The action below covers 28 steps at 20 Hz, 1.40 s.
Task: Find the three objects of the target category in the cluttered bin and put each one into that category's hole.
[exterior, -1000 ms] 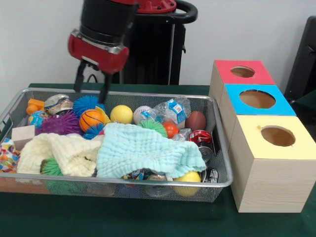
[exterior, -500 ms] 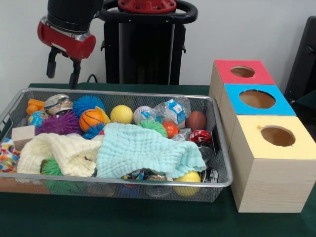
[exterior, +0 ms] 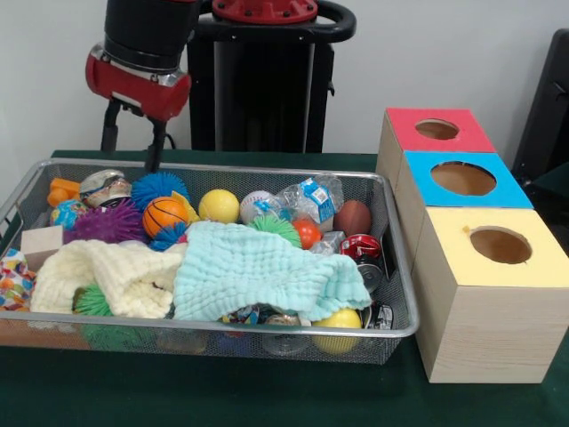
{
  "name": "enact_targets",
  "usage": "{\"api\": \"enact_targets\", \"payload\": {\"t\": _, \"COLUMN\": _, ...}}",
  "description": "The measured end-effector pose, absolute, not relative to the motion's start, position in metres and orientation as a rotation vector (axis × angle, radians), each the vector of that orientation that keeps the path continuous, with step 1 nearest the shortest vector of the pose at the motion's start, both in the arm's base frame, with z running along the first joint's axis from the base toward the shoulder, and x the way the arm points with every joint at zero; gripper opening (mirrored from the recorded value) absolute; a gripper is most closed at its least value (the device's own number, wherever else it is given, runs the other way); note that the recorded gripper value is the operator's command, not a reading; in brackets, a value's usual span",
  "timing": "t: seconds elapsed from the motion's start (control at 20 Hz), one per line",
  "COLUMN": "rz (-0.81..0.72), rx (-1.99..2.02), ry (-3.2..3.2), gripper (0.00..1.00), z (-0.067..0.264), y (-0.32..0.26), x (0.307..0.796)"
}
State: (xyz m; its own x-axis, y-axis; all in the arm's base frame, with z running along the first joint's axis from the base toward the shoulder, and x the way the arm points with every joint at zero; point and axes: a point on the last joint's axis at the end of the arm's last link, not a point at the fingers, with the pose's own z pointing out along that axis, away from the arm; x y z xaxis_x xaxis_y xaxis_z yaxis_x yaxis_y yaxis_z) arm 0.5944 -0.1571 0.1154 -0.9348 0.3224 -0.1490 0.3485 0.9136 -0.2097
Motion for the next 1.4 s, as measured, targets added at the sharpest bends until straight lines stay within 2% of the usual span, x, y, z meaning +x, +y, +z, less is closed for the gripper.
{"api": "enact_targets", "payload": {"t": 0.7, "rz": -0.266, "rx": 0.499, "ry": 2.91, "gripper": 1.0, "z": 0.087, "y": -0.194, "x": 0.596}}
{"api": "enact_targets", "payload": {"t": 1.4, "rz": -0.241, "rx": 0.347, "ry": 2.964, "gripper": 1.0, "z": 0.051, "y": -0.174, "x": 0.57}}
